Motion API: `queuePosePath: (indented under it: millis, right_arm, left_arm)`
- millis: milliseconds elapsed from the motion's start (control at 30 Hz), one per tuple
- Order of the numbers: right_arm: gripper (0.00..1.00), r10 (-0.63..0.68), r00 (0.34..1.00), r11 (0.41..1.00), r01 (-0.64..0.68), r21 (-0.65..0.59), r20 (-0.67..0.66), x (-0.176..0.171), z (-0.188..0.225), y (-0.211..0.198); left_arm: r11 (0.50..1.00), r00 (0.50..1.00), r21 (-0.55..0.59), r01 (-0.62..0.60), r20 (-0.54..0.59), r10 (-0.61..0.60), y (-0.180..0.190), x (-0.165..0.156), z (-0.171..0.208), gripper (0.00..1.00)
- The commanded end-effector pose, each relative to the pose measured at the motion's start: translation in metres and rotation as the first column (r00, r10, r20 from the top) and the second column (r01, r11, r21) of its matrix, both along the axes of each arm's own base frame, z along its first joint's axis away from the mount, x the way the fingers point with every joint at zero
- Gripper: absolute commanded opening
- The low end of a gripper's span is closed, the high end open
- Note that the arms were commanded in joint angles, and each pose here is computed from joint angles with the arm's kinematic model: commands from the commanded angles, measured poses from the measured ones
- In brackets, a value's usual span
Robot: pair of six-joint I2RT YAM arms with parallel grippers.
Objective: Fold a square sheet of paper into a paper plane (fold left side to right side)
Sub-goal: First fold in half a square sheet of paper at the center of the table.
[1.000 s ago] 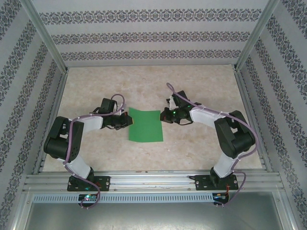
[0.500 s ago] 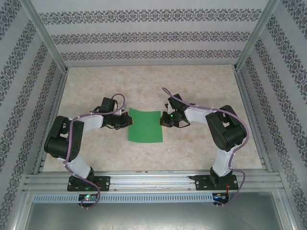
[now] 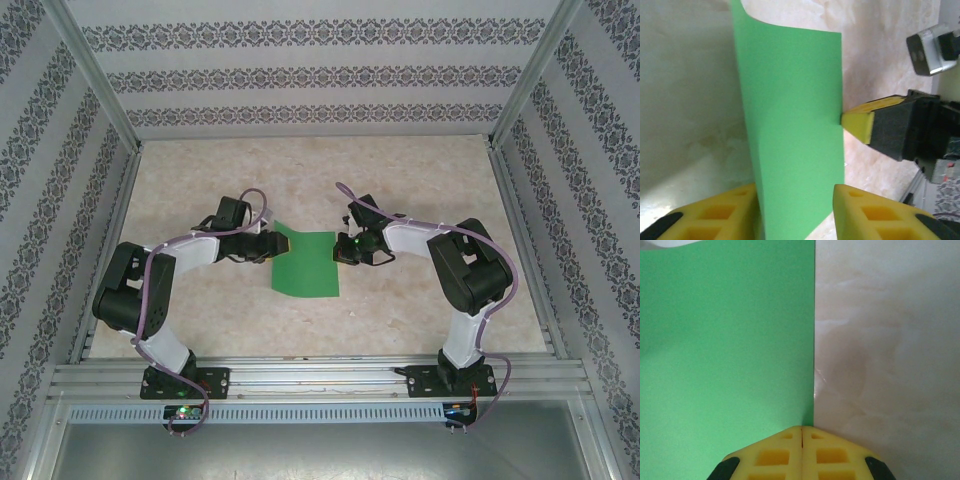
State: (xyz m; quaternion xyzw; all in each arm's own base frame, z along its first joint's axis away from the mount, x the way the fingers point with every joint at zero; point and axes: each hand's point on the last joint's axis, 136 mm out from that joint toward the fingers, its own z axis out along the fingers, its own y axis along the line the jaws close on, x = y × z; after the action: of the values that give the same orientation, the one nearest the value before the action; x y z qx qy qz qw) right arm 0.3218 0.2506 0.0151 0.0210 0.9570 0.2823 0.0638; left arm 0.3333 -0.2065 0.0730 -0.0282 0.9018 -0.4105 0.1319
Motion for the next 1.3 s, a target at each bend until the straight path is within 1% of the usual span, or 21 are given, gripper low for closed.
queuePosePath:
  millis: [0,67,167,300,467,600,700,900,967,1067,1167,1233,1267]
  right_arm:
    - [0.00,0.000,0.999,0.997,-0.004,-0.082,-0.048,-0.012,-0.021,-0.010]
    - [0.00,-0.004,0.999,0.997,0.001,-0.081,-0.046,-0.011,-0.021,-0.010]
    - [0.00,-0.005,0.999,0.996,0.002,-0.085,-0.044,-0.011,-0.021,-0.011]
    - [0.00,-0.009,0.999,0.997,0.006,-0.079,-0.033,-0.011,-0.019,-0.011]
    - [0.00,-0.015,1.000,1.000,0.015,-0.019,-0.006,-0.008,-0.011,-0.003]
    - [0.00,-0.020,1.000,1.000,0.020,0.014,0.006,-0.007,-0.007,0.001]
    - [0.00,-0.021,1.000,0.999,0.021,0.025,0.021,-0.006,-0.002,0.001]
    - [0.00,-0.020,0.998,0.997,0.016,0.075,0.055,-0.001,0.011,0.008]
    - [0.00,-0.023,0.997,0.995,0.016,0.099,0.072,0.002,0.018,0.010]
    - [0.00,-0.037,0.994,0.992,0.024,0.121,0.107,0.006,0.029,0.009]
    - [0.07,-0.056,0.988,0.991,0.037,0.130,0.145,0.010,0.040,0.003]
    - [0.14,-0.069,0.983,0.988,0.044,0.145,0.171,0.013,0.046,-0.002]
    - [0.21,-0.073,0.980,0.986,0.042,0.162,0.186,0.014,0.050,-0.004]
  left_arm:
    - [0.997,0.997,-0.067,0.037,0.063,-0.033,-0.021,0.005,0.032,0.53]
    - [0.995,0.996,-0.083,0.052,0.070,-0.046,-0.029,0.006,0.036,0.59]
    - [0.994,0.995,-0.082,0.072,0.072,-0.066,-0.040,0.007,0.036,0.62]
    - [0.992,0.994,-0.080,0.096,0.062,-0.091,-0.053,0.008,0.030,0.64]
    - [0.991,0.993,-0.077,0.110,0.044,-0.107,-0.066,0.012,0.017,0.63]
    - [0.992,0.993,-0.061,0.110,0.038,-0.108,-0.070,0.015,0.010,0.56]
    - [0.992,0.993,-0.052,0.113,0.028,-0.112,-0.070,0.014,0.006,0.46]
    - [0.993,0.993,-0.016,0.116,0.011,-0.116,-0.068,0.012,-0.004,0.31]
    - [0.993,0.993,-0.009,0.115,0.005,-0.115,-0.069,0.011,-0.007,0.27]
    - [0.993,0.993,0.001,0.119,0.002,-0.119,-0.069,0.010,-0.009,0.25]
    - [0.992,0.992,0.009,0.124,-0.003,-0.124,-0.068,0.009,-0.011,0.23]
    - [0.992,0.992,0.008,0.125,-0.001,-0.125,-0.068,0.009,-0.010,0.21]
    - [0.992,0.992,0.009,0.125,0.001,-0.125,-0.068,0.009,-0.009,0.20]
